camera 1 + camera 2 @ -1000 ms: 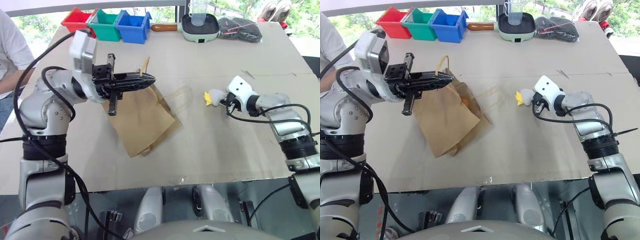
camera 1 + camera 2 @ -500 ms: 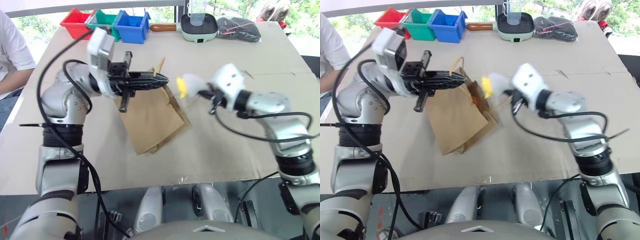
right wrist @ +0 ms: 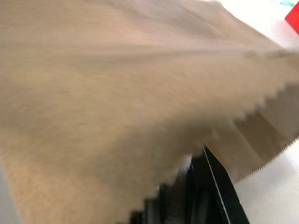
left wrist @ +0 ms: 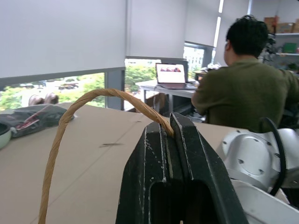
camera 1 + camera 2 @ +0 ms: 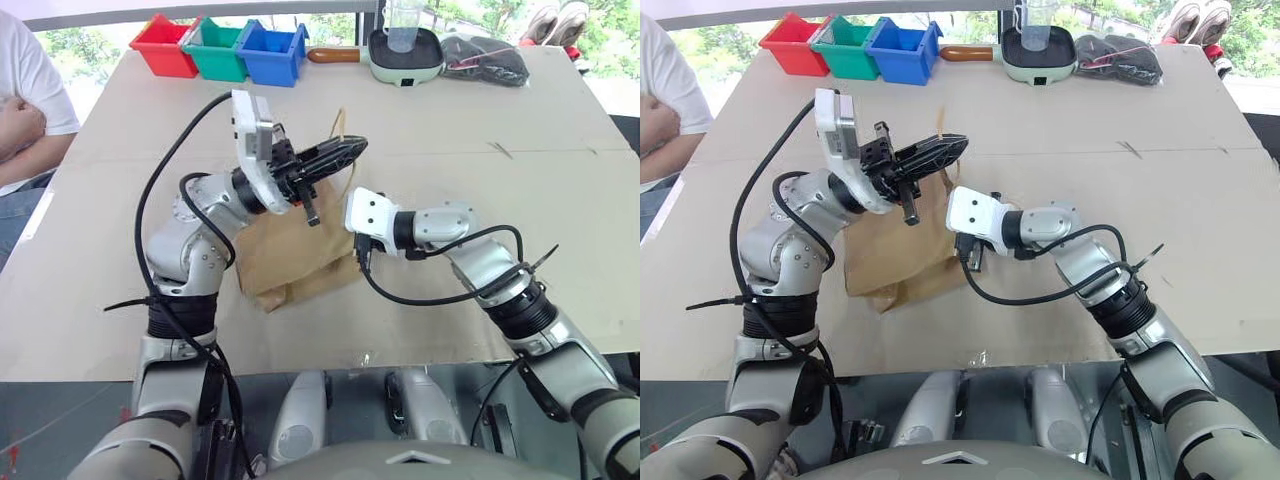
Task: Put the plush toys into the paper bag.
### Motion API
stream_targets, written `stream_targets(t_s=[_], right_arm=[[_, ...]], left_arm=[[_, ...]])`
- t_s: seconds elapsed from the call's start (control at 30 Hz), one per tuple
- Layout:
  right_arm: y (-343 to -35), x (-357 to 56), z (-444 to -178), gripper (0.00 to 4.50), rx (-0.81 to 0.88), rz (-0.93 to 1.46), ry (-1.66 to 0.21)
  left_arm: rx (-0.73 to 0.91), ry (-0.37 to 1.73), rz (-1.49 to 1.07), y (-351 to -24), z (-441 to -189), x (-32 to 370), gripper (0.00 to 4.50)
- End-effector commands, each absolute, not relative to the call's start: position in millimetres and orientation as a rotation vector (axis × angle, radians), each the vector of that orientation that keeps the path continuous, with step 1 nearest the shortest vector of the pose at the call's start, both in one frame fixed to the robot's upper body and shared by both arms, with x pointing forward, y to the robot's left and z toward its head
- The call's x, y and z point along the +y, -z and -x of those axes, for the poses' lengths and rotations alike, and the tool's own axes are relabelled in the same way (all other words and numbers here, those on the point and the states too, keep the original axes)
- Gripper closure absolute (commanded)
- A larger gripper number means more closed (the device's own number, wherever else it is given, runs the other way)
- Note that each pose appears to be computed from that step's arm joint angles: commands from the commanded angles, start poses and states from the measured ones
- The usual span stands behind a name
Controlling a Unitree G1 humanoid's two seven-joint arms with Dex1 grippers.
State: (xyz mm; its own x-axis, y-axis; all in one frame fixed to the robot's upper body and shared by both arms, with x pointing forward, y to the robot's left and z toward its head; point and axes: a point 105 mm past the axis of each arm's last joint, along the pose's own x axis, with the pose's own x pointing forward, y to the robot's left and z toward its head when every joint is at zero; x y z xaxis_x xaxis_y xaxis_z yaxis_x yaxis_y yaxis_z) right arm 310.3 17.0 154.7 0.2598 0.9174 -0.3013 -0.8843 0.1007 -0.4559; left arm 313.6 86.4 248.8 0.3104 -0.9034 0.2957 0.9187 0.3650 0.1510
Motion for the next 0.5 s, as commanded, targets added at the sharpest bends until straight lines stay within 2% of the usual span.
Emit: stream_targets(t_s=[0.03,0.13,0.23,0.4,0.5], right_arm=[[-172.7,4.3,-315.4,4.47,-0.115,0.608,-1.295],[-179.0,-17.0,-320.6,4.47,-0.106,0.599,-1.200],[-184.2,-33.7,-322.9,4.47,-0.099,0.607,-1.113],[-204.6,-60.2,-325.9,4.47,-0.114,0.670,-1.004],[-218.4,-73.8,-332.0,4.47,-0.119,0.747,-0.969]], left_arm=[[-0.441,1.116,0.014,-261.7,-317.0,89.5,4.50],[-0.472,1.054,-0.005,-268.8,-333.0,83.8,4.50],[-0.529,1.056,0.031,-282.9,-338.6,71.3,4.50],[-0.615,1.100,0.145,-306.4,-325.6,67.6,4.50],[-0.564,1.070,0.154,-292.4,-317.9,85.5,4.50]])
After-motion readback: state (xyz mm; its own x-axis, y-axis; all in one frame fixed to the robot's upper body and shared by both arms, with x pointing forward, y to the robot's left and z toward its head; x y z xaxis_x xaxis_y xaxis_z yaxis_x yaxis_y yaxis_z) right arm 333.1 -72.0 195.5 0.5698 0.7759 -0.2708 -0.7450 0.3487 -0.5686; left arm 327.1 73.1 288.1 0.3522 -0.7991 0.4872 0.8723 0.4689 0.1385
